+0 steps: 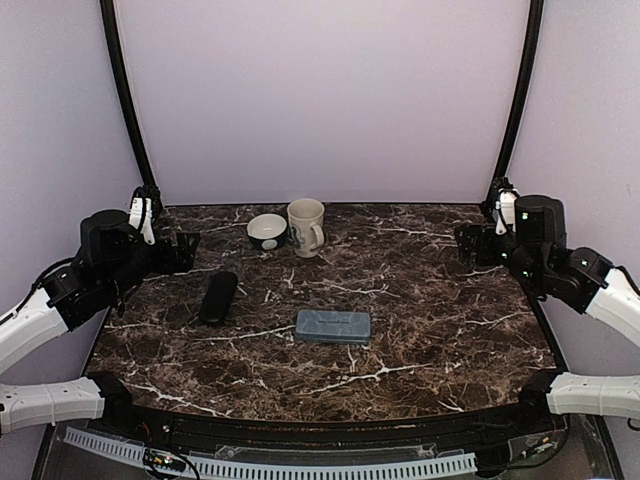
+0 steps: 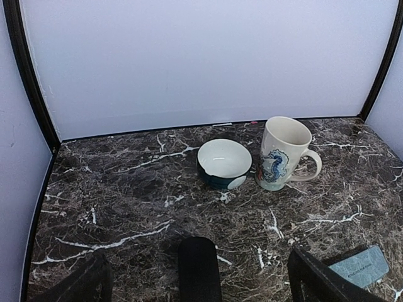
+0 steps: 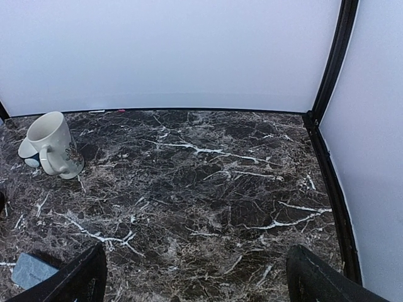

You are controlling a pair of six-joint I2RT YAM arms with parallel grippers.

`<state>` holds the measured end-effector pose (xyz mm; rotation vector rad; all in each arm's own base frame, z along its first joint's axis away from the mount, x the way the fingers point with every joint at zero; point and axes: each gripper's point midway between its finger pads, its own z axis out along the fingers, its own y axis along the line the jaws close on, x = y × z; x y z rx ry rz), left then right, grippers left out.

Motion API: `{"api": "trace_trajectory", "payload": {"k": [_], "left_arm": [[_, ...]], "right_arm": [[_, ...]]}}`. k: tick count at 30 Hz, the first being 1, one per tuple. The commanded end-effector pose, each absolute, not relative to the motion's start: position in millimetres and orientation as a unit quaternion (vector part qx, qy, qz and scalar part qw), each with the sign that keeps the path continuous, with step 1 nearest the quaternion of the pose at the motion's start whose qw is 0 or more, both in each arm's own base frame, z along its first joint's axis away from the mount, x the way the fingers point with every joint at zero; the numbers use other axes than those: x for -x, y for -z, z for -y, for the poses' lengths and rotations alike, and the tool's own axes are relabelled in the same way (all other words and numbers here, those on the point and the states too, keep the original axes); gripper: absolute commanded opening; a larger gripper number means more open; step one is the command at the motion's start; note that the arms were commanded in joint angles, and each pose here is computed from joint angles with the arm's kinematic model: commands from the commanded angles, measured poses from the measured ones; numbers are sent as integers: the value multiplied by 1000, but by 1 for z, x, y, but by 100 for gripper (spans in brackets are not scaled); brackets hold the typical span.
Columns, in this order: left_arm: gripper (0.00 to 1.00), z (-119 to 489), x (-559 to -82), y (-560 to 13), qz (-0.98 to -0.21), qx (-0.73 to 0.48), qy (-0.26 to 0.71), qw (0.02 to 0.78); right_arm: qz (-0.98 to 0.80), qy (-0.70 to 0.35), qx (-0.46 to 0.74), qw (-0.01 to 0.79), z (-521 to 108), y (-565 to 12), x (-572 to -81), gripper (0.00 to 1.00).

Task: Organize the sunglasses
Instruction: Reset both arms

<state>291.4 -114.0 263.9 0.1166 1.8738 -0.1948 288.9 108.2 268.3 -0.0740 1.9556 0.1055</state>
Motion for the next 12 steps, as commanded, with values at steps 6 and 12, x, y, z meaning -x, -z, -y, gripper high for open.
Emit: {"api": "trace_trajectory", "payload": {"k": [6, 12], "left_arm": [[99, 112, -292, -262, -802, -42, 84, 590], [99, 111, -293, -263, -801, -43, 81, 591]], "right_arm": [[-817, -61, 25, 573, -114, -284, -296, 100], [-816, -56, 18, 575, -112, -286, -298, 100]]}}
